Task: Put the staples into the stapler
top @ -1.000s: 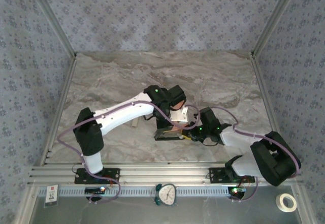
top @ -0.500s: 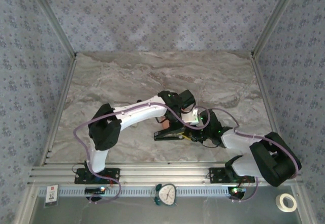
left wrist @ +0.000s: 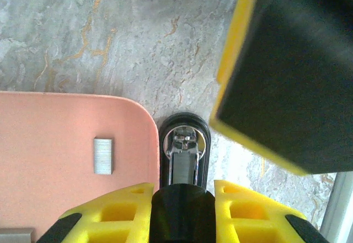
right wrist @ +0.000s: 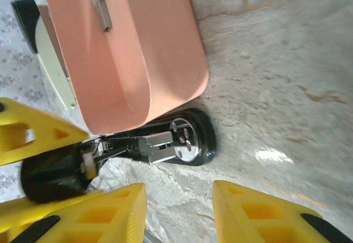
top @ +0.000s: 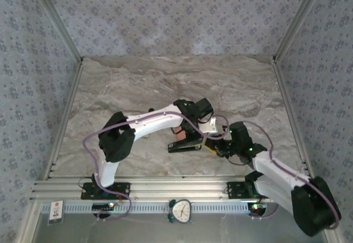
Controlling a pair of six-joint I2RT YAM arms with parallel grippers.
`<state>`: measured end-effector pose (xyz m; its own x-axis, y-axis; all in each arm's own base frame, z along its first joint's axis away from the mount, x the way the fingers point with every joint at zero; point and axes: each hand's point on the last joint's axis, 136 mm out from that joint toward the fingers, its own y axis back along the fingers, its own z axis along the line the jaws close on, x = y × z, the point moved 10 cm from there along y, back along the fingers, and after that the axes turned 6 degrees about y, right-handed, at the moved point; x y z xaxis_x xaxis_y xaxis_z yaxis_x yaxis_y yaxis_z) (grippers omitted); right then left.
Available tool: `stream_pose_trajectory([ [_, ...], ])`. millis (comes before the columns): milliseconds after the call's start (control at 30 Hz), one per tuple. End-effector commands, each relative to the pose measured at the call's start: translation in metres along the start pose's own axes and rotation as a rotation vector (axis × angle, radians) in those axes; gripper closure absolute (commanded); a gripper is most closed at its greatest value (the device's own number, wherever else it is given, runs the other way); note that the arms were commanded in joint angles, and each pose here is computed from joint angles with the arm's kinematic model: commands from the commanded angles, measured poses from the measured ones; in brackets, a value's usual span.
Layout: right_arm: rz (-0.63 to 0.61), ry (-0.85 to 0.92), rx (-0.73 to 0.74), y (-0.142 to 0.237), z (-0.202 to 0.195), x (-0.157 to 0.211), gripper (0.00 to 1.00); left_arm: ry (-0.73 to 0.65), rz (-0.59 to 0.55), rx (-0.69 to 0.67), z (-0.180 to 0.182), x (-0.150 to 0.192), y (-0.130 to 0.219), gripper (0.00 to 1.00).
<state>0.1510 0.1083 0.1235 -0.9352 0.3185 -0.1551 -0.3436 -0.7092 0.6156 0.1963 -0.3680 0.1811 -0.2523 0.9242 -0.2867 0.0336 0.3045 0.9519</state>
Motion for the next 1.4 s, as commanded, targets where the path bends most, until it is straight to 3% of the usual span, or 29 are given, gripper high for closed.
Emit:
stream_pose_trajectory([
  [0,0.030,-0.074,0.090,0.011,-0.017,0.012,0.61,0.013,0.023,0.075,-0.004,0.000,-0.024,0.91],
  [333,-0.001,-0.027,0.067,0.023,-0.003,0.003,0.55,0.002,-0.048,0.099,-0.012,-0.010,-0.001,0.51],
  [500,-0.005,0.012,0.047,0.025,0.011,-0.005,0.51,0.037,-0.119,0.039,-0.011,-0.008,0.029,0.41],
  [667,0.027,0.055,0.054,0.019,0.025,-0.012,0.43,0.151,-0.214,-0.027,0.001,0.017,0.059,0.37],
  [933,0.129,0.142,0.100,-0.008,0.042,-0.018,0.42,0.395,-0.353,-0.092,0.026,0.074,0.082,0.33],
  [1133,0.177,0.106,0.224,-0.024,0.025,-0.016,0.49,0.522,-0.480,-0.135,0.037,0.102,0.094,0.31],
  [1367,0.233,0.052,0.322,-0.037,-0.006,-0.005,0.57,0.585,-0.526,-0.211,0.047,0.120,0.105,0.30],
])
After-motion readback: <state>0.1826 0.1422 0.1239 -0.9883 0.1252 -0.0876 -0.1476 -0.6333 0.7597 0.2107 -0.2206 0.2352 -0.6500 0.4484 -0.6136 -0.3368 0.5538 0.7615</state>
